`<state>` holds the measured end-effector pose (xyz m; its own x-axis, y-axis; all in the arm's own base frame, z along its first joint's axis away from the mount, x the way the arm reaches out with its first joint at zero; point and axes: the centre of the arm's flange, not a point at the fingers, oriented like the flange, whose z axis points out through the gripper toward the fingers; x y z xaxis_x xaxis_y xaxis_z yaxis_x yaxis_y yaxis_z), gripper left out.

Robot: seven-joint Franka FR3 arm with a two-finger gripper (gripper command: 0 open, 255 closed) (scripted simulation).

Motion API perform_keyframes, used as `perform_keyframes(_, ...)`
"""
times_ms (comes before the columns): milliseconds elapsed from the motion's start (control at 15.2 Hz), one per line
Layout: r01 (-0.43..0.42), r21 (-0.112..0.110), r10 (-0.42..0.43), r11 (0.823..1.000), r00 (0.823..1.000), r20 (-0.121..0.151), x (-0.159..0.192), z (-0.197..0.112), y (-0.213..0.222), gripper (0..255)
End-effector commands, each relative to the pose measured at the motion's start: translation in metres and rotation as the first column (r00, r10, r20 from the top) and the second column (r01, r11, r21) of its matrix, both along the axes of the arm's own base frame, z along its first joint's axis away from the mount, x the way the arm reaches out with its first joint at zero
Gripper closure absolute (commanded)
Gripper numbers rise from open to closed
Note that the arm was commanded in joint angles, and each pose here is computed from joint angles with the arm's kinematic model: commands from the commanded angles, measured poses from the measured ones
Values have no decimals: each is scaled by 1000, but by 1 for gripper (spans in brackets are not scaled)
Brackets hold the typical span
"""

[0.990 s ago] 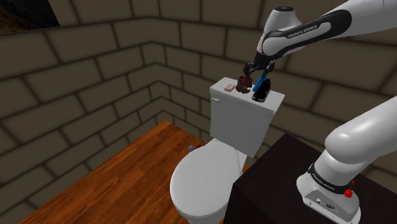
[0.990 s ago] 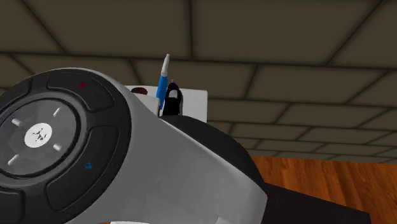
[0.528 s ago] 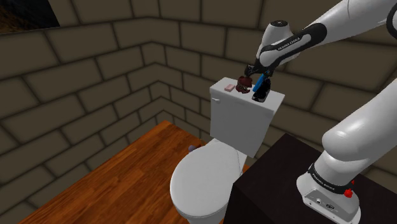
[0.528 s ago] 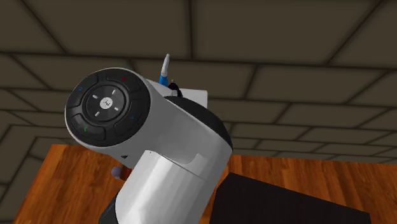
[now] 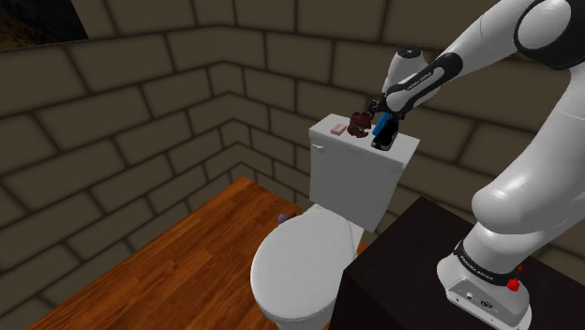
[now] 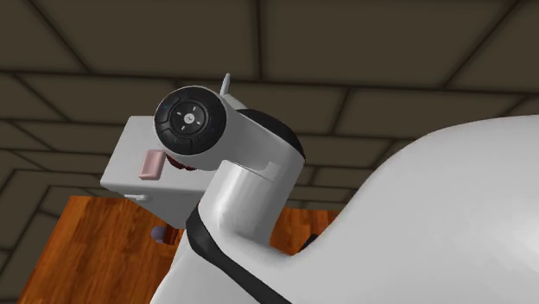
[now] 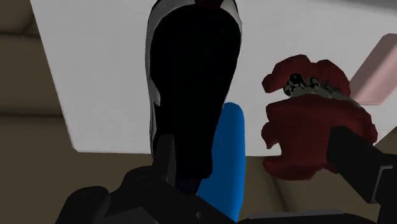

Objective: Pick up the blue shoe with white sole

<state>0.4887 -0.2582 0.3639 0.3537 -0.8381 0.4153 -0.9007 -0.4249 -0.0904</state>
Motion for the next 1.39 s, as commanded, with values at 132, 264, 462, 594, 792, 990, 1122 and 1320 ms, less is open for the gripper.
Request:
perform_keyframes(132,156,-8,-155,988,987,46,2,-23,-40,0)
perform_keyframes(264,224,-10,-223,975,973,66,1,-34,-59,0)
perform_keyframes(462,224,-10,-223,975,973,66,1,-50,-59,0)
perform_keyframes(594,224,-10,-223,975,973,66,1,-61,-59,0)
perform_keyframes(792,224,-10,-223,975,973,66,1,-74,-59,0)
perform_keyframes(990,224,-10,-223,975,973,66,2,-75,-59,255)
perform_keyframes(1122,224,-10,-223,975,973,66,2,-75,-59,255)
perform_keyframes(1320,224,-10,-223,975,973,66,2,-75,-59,255)
